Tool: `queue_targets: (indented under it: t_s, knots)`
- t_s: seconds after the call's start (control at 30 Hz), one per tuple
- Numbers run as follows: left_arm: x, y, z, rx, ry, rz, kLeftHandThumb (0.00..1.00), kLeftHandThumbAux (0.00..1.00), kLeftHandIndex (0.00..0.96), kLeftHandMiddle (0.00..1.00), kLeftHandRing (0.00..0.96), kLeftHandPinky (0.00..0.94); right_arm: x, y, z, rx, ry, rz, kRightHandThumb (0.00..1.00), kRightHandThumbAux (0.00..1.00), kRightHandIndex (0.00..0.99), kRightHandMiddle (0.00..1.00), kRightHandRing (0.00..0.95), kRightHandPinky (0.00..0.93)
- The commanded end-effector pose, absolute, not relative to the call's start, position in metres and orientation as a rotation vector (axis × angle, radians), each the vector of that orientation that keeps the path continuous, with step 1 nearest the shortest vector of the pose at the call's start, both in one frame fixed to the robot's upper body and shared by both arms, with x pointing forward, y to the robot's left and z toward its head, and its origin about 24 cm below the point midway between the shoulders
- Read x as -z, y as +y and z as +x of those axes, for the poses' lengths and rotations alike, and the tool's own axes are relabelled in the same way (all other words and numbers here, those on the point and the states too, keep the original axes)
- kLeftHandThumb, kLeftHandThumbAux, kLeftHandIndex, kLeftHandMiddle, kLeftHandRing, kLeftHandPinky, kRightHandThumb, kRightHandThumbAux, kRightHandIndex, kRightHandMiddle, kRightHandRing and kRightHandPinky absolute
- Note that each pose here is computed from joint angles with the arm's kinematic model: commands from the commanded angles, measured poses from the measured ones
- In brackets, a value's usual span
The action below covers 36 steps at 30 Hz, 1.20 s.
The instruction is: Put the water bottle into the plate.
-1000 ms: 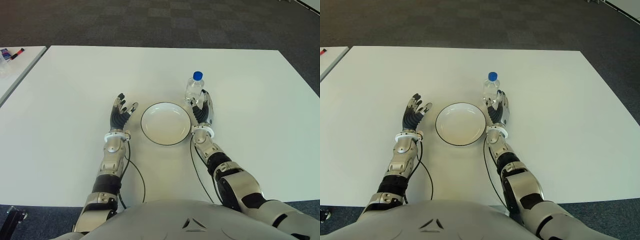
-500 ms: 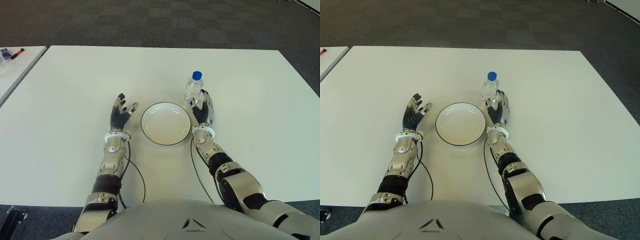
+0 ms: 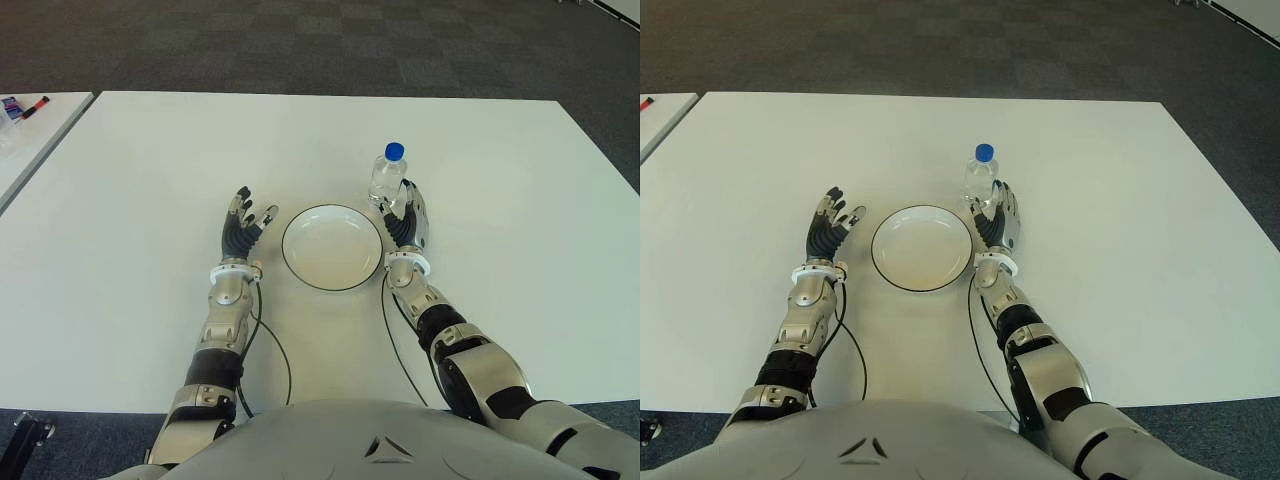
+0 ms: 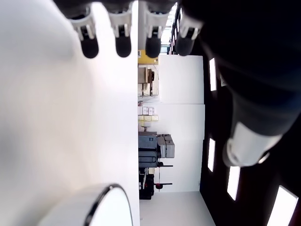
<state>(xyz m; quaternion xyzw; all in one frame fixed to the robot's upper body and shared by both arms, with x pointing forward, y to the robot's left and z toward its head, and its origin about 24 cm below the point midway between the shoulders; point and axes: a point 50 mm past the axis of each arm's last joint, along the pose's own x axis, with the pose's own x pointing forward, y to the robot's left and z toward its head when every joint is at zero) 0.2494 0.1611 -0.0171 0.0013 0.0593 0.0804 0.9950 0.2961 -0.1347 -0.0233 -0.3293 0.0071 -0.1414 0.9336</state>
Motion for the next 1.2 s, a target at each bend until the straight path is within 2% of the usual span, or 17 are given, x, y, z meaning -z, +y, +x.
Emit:
queue_targets:
  t_s: [0.03, 0.23, 0.5, 0.7, 1.2]
  knots:
    - [0.0212, 0.1616, 0.2467, -0.172, 0.139, 0.006, 0.184, 0.679, 0.063, 0.069, 0.047, 0.081, 0.0327, -0.1386, 0.2893, 0.277, 0.063, -0.688, 0.424, 0.389, 0.0, 0.0, 0.0, 0.031]
    - [0.0211, 0.1618, 0.2468, -0.176, 0.14, -0.004, 0.2, 0.689, 0.071, 0.076, 0.055, 0.088, 0.0314, -0.1384, 0.2886, 0.273, 0.034, -0.68, 0.294, 0.458, 0.0, 0.0, 0.003, 0.054]
    - [0.0212, 0.1619, 0.2468, -0.178, 0.139, -0.015, 0.205, 0.694, 0.069, 0.078, 0.059, 0.092, 0.0309, -0.1389, 0.2877, 0.272, 0.007, -0.715, 0.045, 0.629, 0.0, 0.017, 0.03, 0.082]
    - [0.0212, 0.1622, 0.247, -0.178, 0.136, -0.024, 0.207, 0.699, 0.066, 0.075, 0.055, 0.086, 0.0313, -0.1389, 0.2871, 0.277, 0.002, -0.742, 0.004, 0.668, 0.0, 0.036, 0.051, 0.1]
    - [0.0215, 0.1627, 0.2471, -0.173, 0.138, 0.002, 0.181, 0.678, 0.061, 0.072, 0.049, 0.079, 0.0311, -0.1382, 0.2857, 0.279, -0.017, -0.757, 0.0, 0.695, 0.0, 0.065, 0.086, 0.12]
